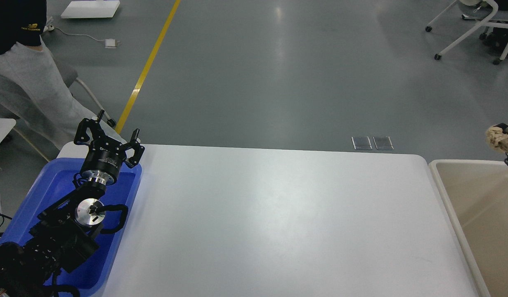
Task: Tidy desktop
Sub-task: 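Lift the tan object with the right gripper toward the white bin, then lower the tan object into the white bin and open the right gripper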
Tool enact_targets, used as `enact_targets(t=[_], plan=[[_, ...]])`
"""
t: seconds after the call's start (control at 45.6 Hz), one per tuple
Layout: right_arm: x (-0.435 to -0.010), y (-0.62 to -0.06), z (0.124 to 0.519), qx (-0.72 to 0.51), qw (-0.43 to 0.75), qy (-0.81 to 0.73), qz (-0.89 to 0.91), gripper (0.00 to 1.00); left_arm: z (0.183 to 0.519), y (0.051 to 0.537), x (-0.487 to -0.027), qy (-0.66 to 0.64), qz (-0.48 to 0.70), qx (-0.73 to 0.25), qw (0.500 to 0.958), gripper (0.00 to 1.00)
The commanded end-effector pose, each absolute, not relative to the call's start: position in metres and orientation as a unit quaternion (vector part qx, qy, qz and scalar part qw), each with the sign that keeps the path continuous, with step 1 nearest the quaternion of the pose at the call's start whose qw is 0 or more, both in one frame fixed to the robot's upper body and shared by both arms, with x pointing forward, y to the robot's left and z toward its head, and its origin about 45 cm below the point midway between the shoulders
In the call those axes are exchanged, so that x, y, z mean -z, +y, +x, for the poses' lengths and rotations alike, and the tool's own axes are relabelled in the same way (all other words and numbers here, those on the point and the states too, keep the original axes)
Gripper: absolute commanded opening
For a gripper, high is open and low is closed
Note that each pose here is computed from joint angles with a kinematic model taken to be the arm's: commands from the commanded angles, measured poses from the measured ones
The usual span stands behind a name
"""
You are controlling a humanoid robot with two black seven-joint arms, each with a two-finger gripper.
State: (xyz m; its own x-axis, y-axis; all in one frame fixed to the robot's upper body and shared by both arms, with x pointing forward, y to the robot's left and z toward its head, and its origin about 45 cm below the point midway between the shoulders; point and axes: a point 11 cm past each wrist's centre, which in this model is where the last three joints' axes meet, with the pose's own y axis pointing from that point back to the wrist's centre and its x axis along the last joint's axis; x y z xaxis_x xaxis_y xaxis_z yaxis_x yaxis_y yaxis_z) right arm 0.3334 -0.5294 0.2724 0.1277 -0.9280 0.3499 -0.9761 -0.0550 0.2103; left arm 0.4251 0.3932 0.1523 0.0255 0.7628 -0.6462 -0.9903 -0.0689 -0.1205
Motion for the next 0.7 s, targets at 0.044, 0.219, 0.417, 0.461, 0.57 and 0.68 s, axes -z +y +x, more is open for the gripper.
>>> enact_targets(t=[0.044, 0.219, 0.417, 0.461, 0.57, 0.68], plan=[[-0.203, -0.563, 0.317, 0.031, 0.165, -0.744, 0.646, 0.0, 0.425, 0.393, -0.152, 0.195, -0.292, -0.67, 0.654, 1.0], [-0.15, -0.562, 0.31, 0.056, 0.175, -0.764, 0.618, 0.0, 0.425, 0.393, -0.152, 0.195, -0.292, -0.67, 0.654, 1.0], [-0.119, -0.577, 0.287, 0.07, 0.181, -0.8, 0.568, 0.0, 0.425, 0.393, -0.152, 0.195, -0.291, -0.671, 0.654, 1.0], [-0.113, -0.58, 0.284, 0.069, 0.186, -0.807, 0.557, 0.0, 0.425, 0.393, -0.152, 0.195, -0.292, -0.67, 0.654, 1.0], [-0.101, -0.588, 0.277, 0.062, 0.207, -0.824, 0.524, 0.0, 0.425, 0.393, -0.152, 0.195, -0.292, -0.67, 0.654, 1.0], [-0.086, -0.587, 0.269, 0.065, 0.235, -0.831, 0.499, 0.0, 0.425, 0.393, -0.152, 0.195, -0.292, -0.67, 0.654, 1.0]])
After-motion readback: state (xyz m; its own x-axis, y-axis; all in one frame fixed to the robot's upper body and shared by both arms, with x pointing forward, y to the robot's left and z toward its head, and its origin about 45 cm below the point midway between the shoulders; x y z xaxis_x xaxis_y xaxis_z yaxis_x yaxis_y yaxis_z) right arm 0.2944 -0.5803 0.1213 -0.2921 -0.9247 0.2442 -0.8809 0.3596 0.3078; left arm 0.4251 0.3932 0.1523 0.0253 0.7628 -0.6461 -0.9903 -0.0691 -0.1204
